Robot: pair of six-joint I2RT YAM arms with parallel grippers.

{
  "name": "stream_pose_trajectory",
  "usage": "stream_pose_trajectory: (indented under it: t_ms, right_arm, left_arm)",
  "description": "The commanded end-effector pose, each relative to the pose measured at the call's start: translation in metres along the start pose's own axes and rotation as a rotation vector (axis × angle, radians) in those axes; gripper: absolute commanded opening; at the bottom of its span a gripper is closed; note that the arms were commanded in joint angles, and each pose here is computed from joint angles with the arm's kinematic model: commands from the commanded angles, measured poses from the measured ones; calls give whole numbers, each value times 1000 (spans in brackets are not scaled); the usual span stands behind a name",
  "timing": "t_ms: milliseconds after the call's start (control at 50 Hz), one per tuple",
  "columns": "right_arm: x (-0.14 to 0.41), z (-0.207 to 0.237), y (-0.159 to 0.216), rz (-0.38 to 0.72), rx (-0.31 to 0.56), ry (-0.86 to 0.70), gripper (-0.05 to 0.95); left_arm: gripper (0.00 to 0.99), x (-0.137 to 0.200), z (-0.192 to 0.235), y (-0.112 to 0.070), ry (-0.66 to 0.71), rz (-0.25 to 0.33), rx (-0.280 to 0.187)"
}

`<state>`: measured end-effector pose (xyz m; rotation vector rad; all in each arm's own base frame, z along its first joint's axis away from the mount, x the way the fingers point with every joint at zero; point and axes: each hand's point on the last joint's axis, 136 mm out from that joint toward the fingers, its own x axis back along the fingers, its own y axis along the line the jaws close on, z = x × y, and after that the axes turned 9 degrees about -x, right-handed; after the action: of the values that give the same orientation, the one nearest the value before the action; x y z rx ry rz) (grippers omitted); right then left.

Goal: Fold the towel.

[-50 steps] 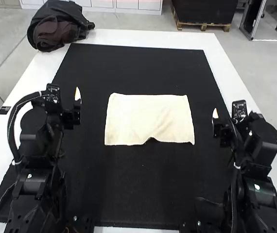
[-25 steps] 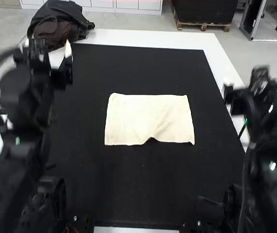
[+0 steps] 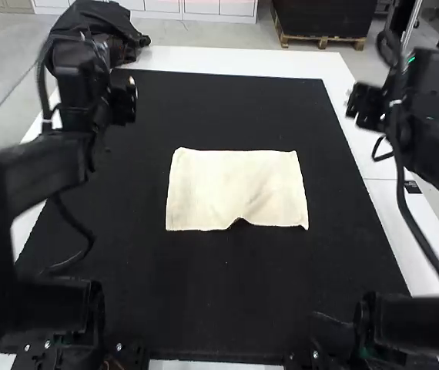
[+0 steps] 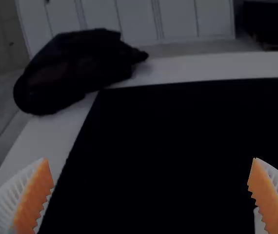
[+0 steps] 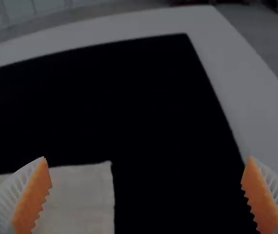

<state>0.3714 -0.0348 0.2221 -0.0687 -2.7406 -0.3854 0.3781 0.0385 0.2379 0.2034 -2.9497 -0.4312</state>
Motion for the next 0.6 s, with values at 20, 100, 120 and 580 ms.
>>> stream_pose_trajectory:
  t_ms: [20, 100, 120, 580]
  right_arm:
    - [-17, 19, -14, 45, -35, 19, 902]
    - [-22, 27, -21, 62, -36, 7, 902]
    - [-22, 30, -22, 67, -35, 6, 903]
    - [-40, 78, -15, 35, 14, 69, 910]
  left_arm:
    - [943, -15, 11, -10, 18, 17, 10]
    - [962, -19, 27, -38, 34, 139, 10]
    - [962, -20, 28, -44, 31, 170, 15]
    - [956, -34, 115, -122, 248, 338, 69]
